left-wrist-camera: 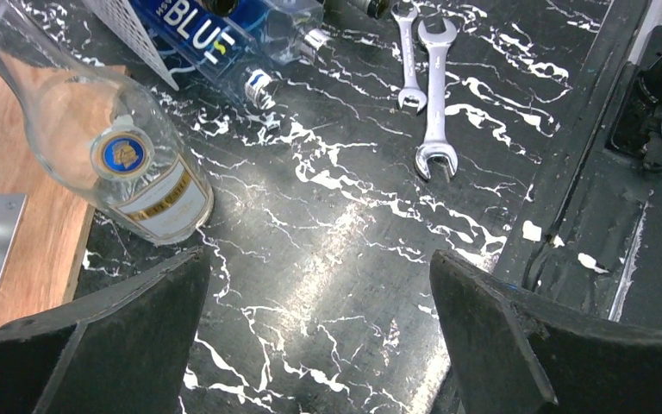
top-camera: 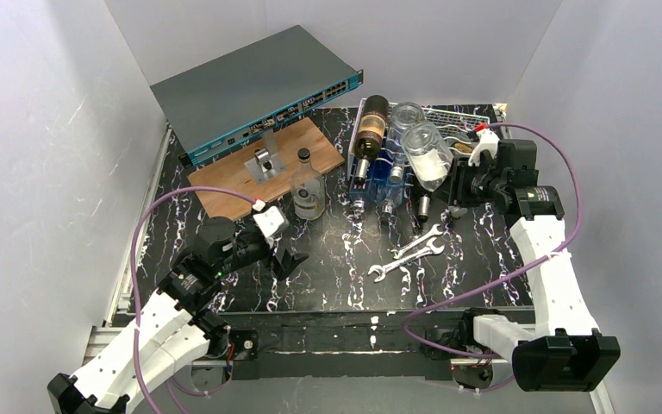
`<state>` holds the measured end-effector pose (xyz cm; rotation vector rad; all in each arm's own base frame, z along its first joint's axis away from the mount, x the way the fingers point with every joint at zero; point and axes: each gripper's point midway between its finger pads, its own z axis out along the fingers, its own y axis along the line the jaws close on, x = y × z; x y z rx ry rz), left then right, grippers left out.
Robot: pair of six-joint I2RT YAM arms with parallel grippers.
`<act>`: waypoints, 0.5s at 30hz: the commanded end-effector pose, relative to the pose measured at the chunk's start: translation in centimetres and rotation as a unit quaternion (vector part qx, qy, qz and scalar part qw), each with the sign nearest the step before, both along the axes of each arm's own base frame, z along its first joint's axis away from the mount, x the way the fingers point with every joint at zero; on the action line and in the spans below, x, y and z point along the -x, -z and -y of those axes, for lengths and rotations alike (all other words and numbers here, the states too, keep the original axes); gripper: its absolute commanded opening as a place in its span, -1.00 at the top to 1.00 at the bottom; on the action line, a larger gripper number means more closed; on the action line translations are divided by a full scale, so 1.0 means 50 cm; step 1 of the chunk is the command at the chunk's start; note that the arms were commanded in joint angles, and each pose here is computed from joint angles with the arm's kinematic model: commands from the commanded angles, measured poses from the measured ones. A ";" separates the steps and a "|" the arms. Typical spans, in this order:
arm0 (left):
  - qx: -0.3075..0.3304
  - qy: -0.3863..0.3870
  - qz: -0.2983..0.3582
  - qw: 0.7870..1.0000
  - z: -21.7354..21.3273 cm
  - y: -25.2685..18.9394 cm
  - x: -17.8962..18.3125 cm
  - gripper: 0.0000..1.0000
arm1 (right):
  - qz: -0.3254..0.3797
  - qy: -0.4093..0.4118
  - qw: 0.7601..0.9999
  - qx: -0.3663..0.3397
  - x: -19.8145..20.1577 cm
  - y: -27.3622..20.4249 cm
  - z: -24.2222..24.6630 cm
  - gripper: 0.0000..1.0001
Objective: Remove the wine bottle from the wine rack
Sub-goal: Pick up the wine bottle from the wine rack, then place the wine bottle at the center of the board.
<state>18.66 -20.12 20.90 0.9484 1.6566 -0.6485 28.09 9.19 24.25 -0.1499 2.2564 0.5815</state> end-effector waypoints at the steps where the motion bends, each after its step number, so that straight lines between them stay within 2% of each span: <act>1: 0.016 0.023 0.022 0.999 0.014 -0.018 0.004 -0.97 | 0.200 -0.103 0.974 -0.015 -0.004 -0.202 -0.053 0.97; 9: 0.001 0.038 0.056 0.998 0.027 -0.025 0.010 -0.97 | 0.186 -0.187 0.964 -0.006 0.053 -0.164 -0.093 0.97; 15: -0.042 0.055 0.083 0.994 0.058 -0.013 0.026 -0.97 | 0.180 -0.243 0.953 0.006 0.083 -0.134 -0.121 0.97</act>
